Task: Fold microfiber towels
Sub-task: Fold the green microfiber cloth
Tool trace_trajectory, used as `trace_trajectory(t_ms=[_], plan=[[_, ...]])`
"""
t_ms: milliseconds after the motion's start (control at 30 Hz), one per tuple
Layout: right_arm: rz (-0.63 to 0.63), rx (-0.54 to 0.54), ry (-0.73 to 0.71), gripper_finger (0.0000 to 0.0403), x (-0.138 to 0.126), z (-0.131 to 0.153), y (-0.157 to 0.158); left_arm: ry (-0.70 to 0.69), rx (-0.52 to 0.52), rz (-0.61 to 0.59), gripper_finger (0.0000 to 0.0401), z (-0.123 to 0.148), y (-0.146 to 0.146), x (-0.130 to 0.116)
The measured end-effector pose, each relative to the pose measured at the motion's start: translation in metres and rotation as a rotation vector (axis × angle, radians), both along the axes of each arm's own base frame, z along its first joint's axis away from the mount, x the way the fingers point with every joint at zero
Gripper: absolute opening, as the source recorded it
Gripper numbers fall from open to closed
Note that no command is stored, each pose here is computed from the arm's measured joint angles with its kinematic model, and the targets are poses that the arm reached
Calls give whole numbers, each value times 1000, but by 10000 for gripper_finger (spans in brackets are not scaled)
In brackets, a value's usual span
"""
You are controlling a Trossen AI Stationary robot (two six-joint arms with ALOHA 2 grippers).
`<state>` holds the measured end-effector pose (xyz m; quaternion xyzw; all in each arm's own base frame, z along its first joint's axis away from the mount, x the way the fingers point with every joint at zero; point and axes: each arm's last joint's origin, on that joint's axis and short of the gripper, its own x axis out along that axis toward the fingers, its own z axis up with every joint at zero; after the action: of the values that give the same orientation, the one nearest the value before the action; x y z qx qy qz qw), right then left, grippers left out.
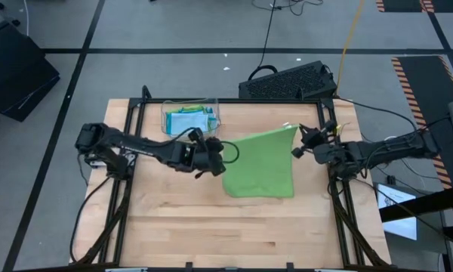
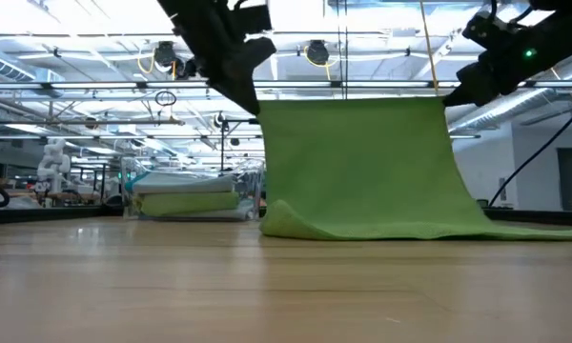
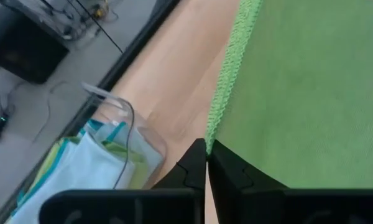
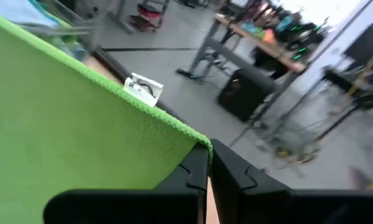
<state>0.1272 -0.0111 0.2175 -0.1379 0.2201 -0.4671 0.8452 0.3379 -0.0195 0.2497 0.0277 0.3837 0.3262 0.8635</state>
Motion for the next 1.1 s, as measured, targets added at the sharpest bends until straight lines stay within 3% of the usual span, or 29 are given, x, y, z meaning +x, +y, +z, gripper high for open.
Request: trace_trajectory(t_ms=[467,733,900,1100], plan=[[260,510,-70,4,1,-16,6,61,-250,-28,6,-26,-11,-12],[163,644,-51,4,-8,-26,7,21,-265,-55,12,-38,-22,-14],[141,817,7,4,-15,-33,10,-23,-264,-121,6,-36,-27,-9],[295,976,16,4,-10,-32,20,4,-352,-206,4,-35,-47,-15]])
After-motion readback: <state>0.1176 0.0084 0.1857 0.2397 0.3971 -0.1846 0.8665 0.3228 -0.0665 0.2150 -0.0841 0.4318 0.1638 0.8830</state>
